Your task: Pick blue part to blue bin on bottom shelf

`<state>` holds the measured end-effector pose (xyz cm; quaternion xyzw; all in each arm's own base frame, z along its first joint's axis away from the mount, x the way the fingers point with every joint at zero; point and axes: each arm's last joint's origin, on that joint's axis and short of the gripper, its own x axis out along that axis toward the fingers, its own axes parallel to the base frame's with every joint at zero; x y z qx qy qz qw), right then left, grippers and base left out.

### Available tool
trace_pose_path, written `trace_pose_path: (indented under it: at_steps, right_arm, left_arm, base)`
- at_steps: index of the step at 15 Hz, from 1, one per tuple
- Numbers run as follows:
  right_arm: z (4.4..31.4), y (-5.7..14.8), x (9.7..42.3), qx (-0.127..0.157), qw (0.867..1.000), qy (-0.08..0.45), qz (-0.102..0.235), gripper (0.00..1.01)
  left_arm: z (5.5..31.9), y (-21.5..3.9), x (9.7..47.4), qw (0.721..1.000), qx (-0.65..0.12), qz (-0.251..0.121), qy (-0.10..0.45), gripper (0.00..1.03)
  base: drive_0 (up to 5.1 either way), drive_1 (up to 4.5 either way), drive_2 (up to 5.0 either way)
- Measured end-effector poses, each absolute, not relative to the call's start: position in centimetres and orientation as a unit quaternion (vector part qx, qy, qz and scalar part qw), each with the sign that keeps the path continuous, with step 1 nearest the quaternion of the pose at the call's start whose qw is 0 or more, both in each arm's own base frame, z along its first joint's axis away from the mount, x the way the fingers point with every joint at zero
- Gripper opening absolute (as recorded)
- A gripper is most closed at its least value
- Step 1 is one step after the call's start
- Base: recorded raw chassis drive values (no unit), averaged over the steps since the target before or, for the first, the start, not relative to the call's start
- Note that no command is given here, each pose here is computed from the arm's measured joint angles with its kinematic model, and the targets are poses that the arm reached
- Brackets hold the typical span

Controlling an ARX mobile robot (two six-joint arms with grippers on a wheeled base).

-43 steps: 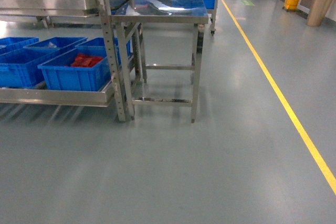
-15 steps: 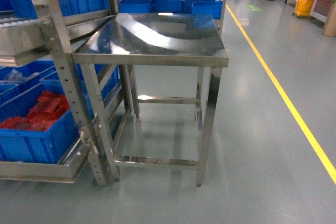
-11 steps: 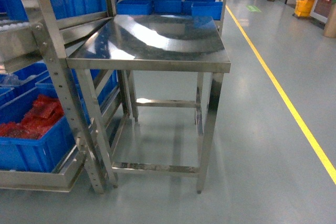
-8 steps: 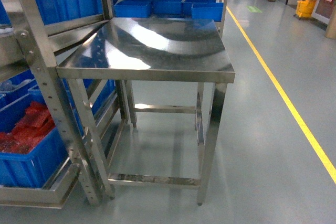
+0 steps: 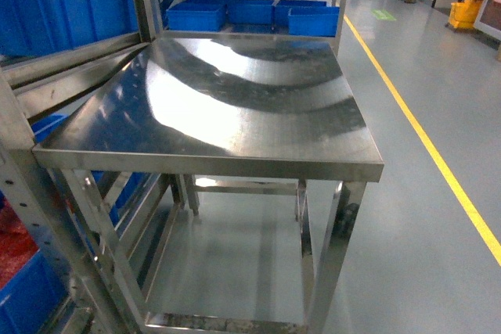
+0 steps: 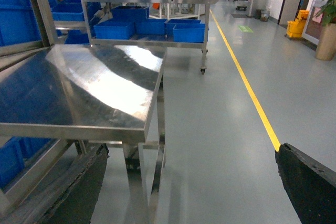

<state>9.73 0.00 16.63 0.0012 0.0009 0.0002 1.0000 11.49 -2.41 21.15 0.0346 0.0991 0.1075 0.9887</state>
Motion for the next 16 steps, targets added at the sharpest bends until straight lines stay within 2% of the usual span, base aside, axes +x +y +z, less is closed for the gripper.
trace_pose_path:
  at_steps: [5, 16]
  right_arm:
    - [16.66, 0.0, 9.73, 0.001, 1.0, -0.001, 0.0, 0.98]
    - [16.65, 0.0, 9.73, 0.001, 1.0, 0.0, 0.0, 0.98]
  left_arm:
    - [21.12, -2.42, 11.52, 0.989, 0.035, 0.107, 0.1, 0.43]
    - [21.12, -2.43, 11.52, 0.989, 0.035, 0.106, 0.1, 0.43]
  base:
    - [0.0, 0.0, 0.0]
    - [-4.9, 2.01, 3.0]
